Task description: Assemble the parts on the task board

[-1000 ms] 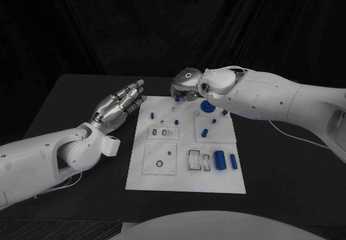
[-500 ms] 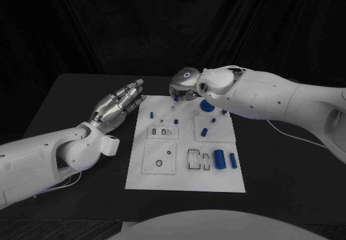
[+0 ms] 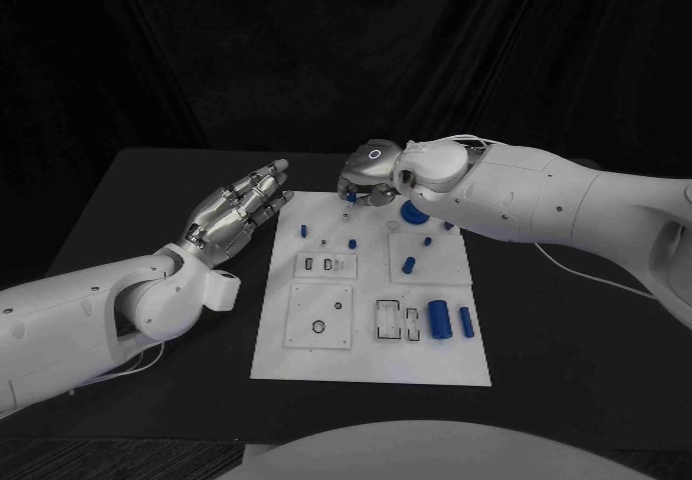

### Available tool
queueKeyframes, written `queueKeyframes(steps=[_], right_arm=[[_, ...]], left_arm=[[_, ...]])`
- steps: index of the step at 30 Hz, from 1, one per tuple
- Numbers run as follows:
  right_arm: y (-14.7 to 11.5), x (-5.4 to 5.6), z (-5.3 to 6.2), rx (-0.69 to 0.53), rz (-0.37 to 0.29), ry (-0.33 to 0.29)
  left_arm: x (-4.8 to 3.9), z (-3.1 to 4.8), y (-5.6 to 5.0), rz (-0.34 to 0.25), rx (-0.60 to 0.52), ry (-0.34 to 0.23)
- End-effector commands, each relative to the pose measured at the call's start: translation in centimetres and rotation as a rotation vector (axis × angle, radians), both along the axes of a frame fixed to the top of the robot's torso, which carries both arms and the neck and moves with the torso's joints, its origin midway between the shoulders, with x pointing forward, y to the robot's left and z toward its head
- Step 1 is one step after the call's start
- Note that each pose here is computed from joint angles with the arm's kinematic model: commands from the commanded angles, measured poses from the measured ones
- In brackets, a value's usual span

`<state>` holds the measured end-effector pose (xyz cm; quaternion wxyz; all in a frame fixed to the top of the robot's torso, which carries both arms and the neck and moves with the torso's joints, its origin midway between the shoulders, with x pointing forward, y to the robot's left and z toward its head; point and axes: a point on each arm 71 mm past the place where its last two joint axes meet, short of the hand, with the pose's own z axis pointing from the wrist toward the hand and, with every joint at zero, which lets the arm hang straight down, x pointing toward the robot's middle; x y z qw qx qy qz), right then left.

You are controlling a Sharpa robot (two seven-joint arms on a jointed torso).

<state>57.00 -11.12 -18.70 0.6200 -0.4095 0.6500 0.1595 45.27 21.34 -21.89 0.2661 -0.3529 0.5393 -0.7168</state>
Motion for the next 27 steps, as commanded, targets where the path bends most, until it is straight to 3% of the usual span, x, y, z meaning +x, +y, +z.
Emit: queueKeyframes(steps=[1,27], right_arm=[[-0.12,-0.01,-0.24,-0.009,-0.018,-0.003],[-0.25,-0.40,-0.23,0.014,0.009,-0.018]], left_arm=[[0.00,0.86,0.05,0.011,-0.071,-0.081],[0.17,0.76,0.01,0.010,-0.066,-0.078]])
